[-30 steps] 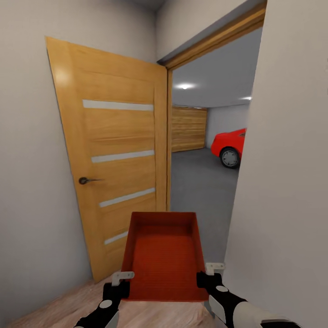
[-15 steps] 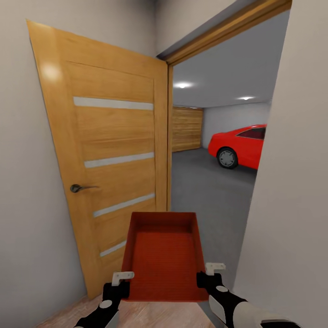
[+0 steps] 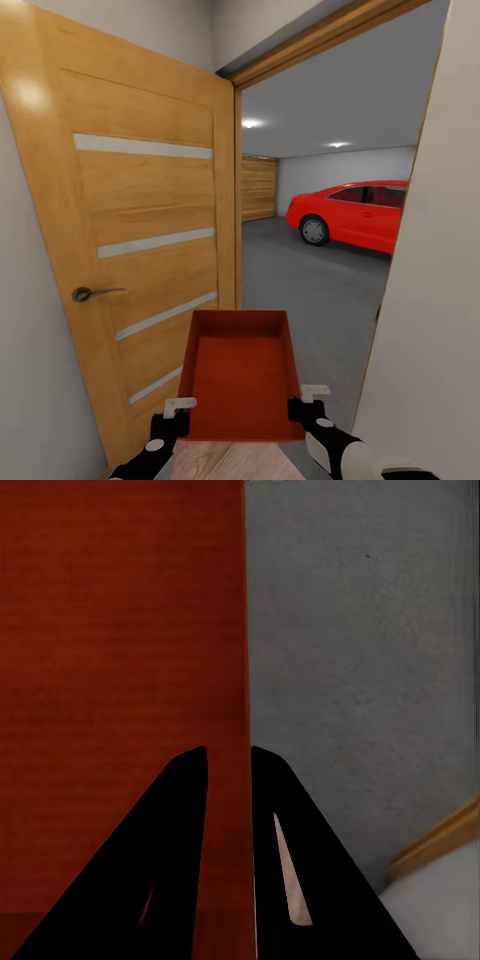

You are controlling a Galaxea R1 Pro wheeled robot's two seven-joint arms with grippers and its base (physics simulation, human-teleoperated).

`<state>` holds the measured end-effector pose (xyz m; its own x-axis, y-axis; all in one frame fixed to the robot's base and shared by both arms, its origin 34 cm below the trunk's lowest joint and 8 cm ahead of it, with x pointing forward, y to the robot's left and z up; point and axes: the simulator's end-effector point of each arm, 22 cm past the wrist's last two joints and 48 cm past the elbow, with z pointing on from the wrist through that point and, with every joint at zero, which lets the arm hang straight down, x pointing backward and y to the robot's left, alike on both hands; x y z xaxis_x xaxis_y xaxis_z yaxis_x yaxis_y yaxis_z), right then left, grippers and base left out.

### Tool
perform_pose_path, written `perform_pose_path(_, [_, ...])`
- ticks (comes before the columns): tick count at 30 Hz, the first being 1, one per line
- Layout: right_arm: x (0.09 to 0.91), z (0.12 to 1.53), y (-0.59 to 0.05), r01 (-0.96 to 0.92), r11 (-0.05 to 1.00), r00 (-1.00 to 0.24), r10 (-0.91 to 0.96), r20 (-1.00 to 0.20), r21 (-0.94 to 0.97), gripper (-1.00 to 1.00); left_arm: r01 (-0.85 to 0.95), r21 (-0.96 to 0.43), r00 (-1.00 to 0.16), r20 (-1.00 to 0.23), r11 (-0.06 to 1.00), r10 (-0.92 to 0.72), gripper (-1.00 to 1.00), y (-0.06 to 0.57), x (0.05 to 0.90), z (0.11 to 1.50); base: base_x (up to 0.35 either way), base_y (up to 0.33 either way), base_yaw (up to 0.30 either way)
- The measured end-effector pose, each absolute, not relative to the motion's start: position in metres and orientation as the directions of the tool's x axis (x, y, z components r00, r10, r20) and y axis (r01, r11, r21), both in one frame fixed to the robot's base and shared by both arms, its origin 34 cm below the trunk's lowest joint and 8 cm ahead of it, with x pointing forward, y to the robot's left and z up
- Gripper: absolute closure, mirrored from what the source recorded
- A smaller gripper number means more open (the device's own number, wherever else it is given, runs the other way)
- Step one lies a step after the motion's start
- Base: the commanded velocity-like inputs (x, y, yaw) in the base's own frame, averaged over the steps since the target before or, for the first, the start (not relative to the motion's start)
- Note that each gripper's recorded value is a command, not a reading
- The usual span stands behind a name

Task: Move the two storage containers from the living room to the garage. In the garage, place one container on the floor and stack the other container on top of it (either order is fine).

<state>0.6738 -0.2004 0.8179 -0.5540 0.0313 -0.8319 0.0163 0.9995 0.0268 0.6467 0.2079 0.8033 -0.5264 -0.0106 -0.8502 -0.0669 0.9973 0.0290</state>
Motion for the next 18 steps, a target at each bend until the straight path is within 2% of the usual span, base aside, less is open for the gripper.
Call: perform_pose_path(18, [0.6740, 0.8181, -0.2000, 0.017, 1.000, -0.554, 0.030, -0.832, 0.024, 1.00, -0.068, 0.028, -0.527, -0.850, 0.997, -0.012, 1.00, 0.2083, 0.6467, 0.8031, 0.281, 0.216, -0.276])
